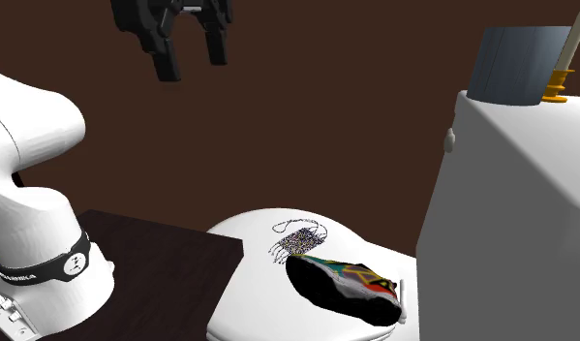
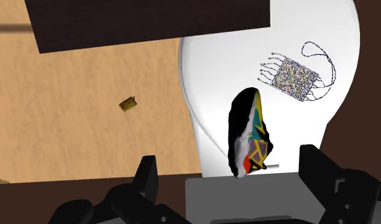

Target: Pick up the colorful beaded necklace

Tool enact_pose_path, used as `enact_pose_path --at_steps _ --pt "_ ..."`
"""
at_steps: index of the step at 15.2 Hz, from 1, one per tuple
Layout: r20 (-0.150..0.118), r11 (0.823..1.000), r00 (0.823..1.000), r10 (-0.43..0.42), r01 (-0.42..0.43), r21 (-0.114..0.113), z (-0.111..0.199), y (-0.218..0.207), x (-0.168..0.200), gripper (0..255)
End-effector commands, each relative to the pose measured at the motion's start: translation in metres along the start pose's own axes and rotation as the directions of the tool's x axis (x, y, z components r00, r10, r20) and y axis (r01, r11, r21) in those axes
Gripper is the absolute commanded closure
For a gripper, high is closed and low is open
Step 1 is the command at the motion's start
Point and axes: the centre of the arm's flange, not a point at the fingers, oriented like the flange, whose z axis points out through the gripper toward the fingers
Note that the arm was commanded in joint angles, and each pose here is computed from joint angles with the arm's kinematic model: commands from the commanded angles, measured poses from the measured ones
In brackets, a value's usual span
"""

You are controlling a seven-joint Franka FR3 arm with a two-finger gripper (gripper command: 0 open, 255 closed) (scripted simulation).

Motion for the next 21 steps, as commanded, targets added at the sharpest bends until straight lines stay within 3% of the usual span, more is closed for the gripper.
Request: enact_pose_path --at_steps 1,11,21 --pt "0.000 1.000 1.000 0.000 0.000 0.000 0.000 0.000 0.000 0" --pt "0.040 0.991 0.991 0.130 -0.128 -0.042 0.110 -0.078 -0.002 0" --pt "0.074 0.964 0.963 0.259 -0.252 -0.089 0.224 -0.151 0.002 0"
